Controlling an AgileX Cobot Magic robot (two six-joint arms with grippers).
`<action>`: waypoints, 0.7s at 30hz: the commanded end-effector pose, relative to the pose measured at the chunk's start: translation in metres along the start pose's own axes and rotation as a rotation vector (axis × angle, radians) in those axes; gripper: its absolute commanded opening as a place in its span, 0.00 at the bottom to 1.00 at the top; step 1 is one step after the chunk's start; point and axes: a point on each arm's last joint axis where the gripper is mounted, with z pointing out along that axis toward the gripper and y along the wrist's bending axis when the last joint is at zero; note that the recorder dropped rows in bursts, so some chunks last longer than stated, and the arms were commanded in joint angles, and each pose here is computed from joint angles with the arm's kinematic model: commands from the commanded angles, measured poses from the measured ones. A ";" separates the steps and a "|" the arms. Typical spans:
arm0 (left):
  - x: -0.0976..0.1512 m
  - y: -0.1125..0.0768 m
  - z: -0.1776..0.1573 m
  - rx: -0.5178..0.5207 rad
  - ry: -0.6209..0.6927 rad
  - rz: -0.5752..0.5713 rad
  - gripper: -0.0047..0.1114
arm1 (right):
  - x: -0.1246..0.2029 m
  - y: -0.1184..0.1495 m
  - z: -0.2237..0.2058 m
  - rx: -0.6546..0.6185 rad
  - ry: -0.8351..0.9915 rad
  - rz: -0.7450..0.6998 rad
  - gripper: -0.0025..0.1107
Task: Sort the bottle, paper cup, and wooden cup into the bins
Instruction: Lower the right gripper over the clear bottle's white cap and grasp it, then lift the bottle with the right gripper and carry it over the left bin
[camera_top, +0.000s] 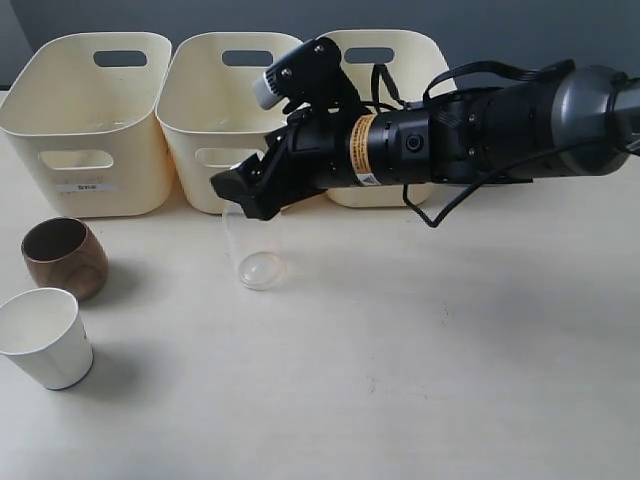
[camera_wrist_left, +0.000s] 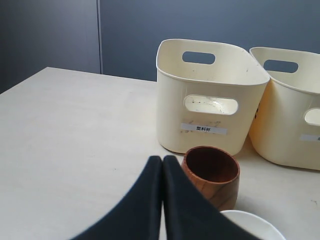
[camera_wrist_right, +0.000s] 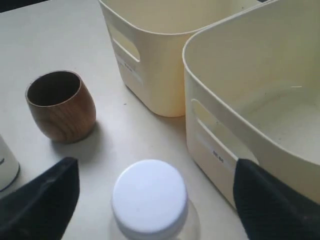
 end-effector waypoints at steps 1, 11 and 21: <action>-0.002 0.000 -0.001 0.005 -0.014 -0.001 0.04 | -0.003 0.001 0.001 -0.006 -0.012 -0.006 0.72; -0.002 0.000 -0.001 0.005 -0.014 -0.001 0.04 | 0.000 0.000 0.002 -0.007 -0.001 -0.009 0.72; -0.002 0.000 -0.001 0.005 -0.014 -0.001 0.04 | 0.004 -0.006 0.017 -0.008 0.009 -0.001 0.72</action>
